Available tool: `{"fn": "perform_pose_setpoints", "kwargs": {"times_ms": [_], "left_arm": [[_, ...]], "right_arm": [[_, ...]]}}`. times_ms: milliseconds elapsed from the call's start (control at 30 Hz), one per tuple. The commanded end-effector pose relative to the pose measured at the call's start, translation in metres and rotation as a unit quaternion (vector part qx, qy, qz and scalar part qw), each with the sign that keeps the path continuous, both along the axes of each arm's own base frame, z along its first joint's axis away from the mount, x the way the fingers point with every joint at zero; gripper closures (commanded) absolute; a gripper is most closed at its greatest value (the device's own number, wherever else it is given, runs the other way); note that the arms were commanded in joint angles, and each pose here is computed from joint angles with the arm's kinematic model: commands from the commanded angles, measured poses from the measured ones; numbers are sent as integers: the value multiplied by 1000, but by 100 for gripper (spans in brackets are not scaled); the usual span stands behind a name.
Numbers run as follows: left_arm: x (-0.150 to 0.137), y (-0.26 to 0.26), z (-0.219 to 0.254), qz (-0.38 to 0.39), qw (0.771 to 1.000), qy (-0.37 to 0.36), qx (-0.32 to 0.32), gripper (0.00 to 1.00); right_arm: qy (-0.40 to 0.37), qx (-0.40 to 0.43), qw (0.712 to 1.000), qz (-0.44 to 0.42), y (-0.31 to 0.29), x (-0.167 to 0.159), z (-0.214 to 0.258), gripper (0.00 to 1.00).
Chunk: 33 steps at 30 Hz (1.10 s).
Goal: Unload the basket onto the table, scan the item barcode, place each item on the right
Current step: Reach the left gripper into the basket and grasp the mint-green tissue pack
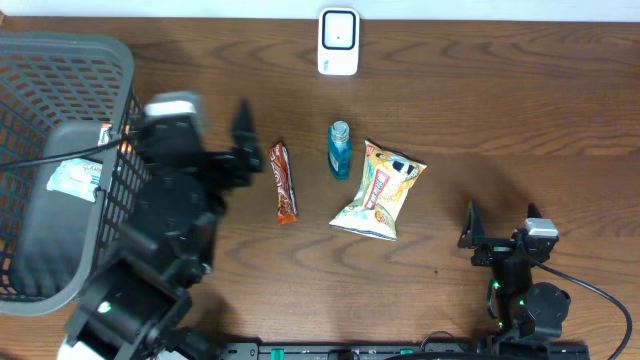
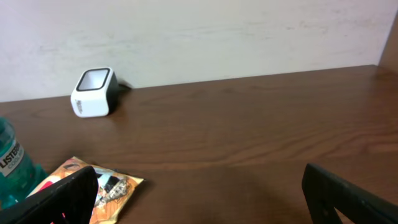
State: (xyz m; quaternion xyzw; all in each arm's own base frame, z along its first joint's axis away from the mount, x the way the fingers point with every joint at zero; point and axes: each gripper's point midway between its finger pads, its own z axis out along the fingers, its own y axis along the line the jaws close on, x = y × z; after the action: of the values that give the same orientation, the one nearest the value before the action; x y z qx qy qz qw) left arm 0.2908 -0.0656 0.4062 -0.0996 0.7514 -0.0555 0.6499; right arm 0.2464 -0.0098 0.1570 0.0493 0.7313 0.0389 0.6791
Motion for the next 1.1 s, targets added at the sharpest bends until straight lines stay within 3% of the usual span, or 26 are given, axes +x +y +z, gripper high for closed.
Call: {"fn": "perform_pose_setpoints", "kwargs": {"times_ms": [0,167,367,600,800,1067], "left_arm": [[-11,100,17,204,979,-9,23,17],[-28,181,-10,351,935,18,-46,16],[-18,238,-61,385,909,84,-139,15],[2,287,-164,392,853,211,-273,15],[6,306,-243,415,801,313,-296,15],[22,319,-303,416,778,359,-304,1]], "right_arm": [[0,-5,1000,1,0,0,0,1],[0,-5,1000,1,0,0,0,1],[0,-5,1000,1,0,0,0,1],[0,-5,1000,1,0,0,0,1],[0,-5,1000,1,0,0,0,1],[0,-5,1000,1,0,0,0,1]]}}
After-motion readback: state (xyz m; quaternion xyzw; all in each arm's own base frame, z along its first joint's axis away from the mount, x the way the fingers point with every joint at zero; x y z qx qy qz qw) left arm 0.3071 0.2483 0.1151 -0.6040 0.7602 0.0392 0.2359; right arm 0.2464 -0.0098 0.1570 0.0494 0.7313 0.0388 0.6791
